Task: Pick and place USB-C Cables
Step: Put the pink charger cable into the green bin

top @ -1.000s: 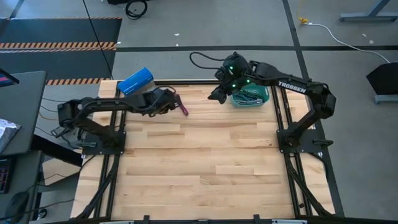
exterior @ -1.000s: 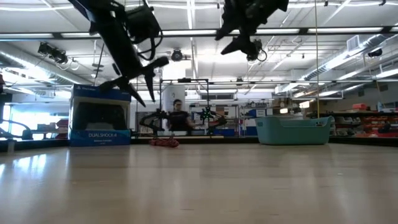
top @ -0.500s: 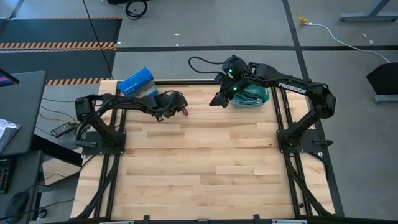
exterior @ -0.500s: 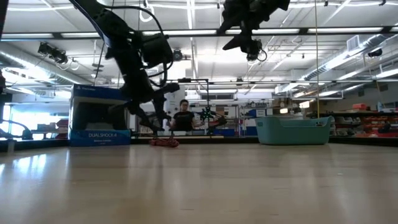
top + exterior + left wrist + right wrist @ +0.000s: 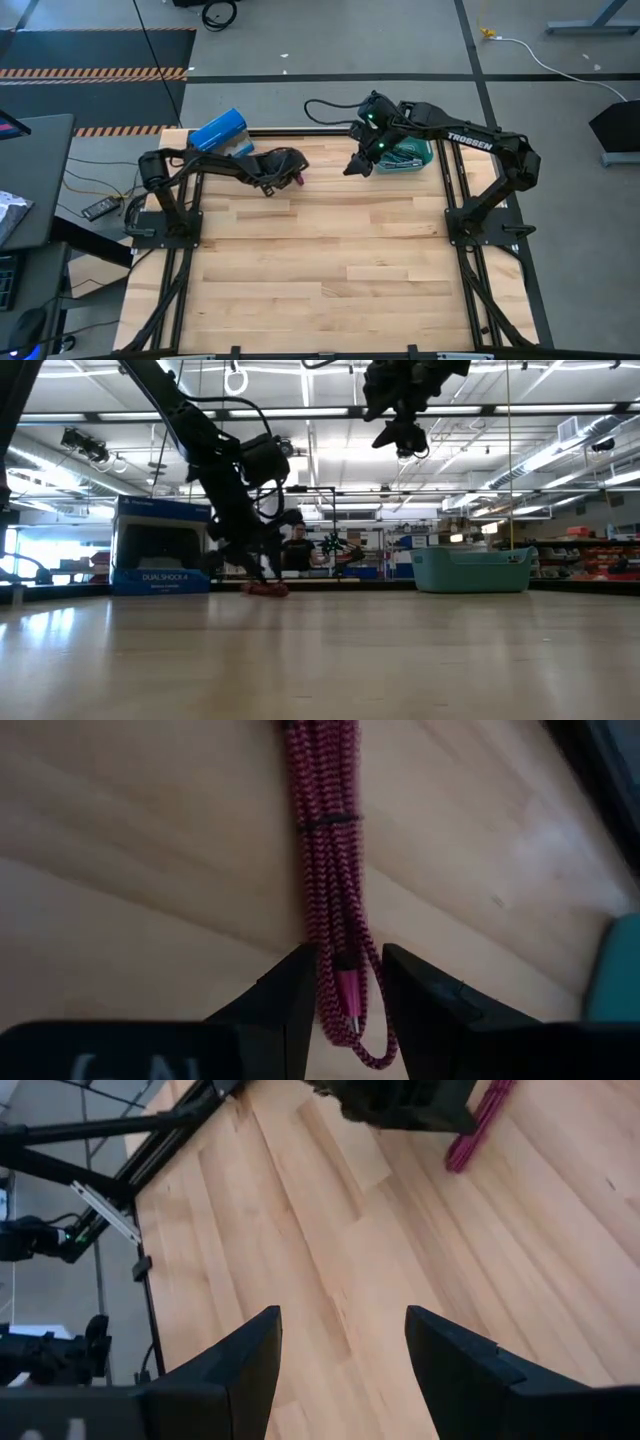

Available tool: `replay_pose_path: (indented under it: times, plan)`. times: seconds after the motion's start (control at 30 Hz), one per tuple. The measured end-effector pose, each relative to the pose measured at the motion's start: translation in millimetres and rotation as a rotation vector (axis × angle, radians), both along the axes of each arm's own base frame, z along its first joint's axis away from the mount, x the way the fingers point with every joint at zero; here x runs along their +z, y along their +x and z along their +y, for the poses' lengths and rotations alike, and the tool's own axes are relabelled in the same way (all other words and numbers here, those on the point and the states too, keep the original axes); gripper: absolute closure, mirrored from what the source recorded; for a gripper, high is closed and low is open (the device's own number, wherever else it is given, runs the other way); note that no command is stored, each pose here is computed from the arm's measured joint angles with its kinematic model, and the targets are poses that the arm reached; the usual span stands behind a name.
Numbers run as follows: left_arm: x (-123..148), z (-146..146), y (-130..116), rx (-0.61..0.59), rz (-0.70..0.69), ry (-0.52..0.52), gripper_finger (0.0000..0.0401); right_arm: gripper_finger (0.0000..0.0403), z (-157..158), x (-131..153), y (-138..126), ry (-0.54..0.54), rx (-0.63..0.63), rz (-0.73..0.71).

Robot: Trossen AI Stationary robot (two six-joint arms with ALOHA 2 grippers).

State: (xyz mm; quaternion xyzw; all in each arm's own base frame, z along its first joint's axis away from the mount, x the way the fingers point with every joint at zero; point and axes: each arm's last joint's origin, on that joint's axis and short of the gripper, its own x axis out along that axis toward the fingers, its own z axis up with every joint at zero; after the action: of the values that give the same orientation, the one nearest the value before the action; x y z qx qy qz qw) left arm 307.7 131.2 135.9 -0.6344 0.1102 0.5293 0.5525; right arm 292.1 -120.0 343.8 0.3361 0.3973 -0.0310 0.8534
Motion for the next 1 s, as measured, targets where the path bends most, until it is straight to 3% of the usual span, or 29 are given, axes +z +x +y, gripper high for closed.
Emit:
replay_pose_path:
  times: [0.67, 1.0]
  plan:
    - [-9.4, -11.7, 0.6, -0.072, 0.077, -0.036, 0.0290, 0.0183, -0.1, -0.7, -1.0, 0.011, -0.014, 0.016]
    - [-9.8, -49.1, 10.9, -0.354, 0.084, -0.133, 0.0366, 0.0183, 0.0, -0.5, -0.4, 0.022, -0.034, 0.017]
